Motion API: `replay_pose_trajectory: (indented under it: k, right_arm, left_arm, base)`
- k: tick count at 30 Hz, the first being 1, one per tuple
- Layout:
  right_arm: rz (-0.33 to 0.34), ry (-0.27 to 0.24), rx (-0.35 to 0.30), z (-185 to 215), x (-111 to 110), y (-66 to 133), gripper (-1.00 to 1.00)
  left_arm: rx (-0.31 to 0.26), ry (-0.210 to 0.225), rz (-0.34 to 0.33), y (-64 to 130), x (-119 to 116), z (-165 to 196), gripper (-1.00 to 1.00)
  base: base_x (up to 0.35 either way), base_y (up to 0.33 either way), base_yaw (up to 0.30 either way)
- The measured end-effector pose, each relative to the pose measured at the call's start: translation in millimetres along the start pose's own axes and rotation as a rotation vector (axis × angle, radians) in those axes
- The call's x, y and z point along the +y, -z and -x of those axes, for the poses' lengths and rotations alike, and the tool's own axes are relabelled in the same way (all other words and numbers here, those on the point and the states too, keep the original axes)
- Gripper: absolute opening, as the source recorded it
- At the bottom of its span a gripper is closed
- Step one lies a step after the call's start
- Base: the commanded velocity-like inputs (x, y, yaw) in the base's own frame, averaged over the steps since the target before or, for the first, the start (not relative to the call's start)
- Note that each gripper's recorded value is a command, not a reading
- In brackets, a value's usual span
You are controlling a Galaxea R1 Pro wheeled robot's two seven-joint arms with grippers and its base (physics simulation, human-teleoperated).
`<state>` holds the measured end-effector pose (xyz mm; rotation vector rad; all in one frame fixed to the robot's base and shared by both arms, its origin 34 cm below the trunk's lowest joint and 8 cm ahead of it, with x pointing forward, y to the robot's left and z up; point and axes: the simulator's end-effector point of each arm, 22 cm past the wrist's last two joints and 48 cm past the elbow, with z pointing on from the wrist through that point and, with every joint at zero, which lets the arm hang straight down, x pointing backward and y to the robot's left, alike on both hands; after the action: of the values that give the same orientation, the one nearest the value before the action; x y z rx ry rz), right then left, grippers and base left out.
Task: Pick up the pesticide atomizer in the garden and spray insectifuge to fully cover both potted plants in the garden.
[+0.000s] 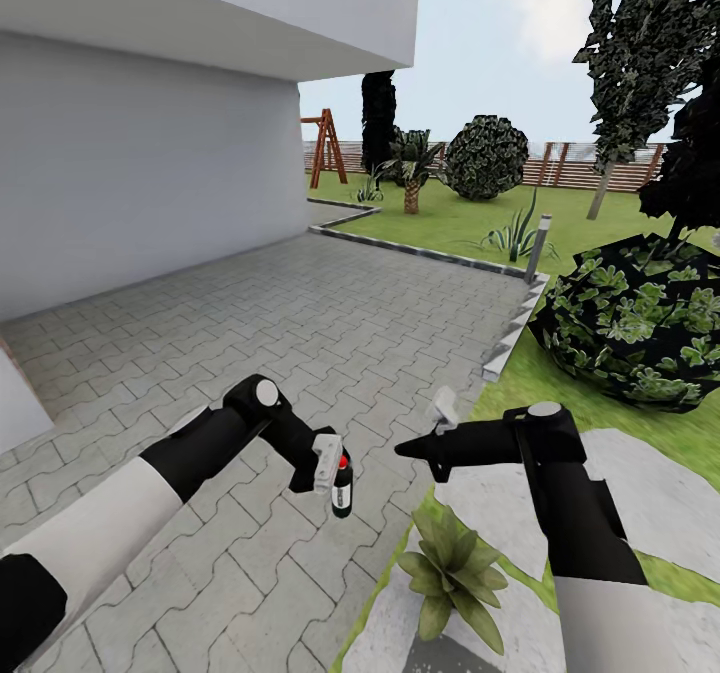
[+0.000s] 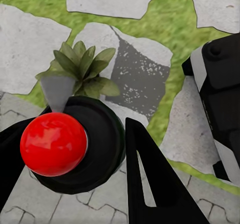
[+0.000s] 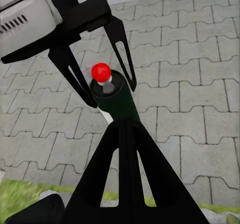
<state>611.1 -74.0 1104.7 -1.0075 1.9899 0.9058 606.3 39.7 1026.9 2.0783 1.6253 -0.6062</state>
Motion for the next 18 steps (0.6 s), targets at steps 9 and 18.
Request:
replay_pose_trajectory:
  k: [9,18]
  right_arm:
    - [0.000,0.002,0.002,0,0,-0.6,-1.00]
    - [0.000,0.002,0.001,0,0,-0.5,-1.00]
  left_arm:
    - [-0.001,-0.003,0.001,-0.6,0,2,-1.00]
    - [-0.045,-0.049,-0.020,-15.9,-3,40,-1.00]
  base:
    - [0.000,0.000,0.000]
    - [0.000,0.000,0.000]
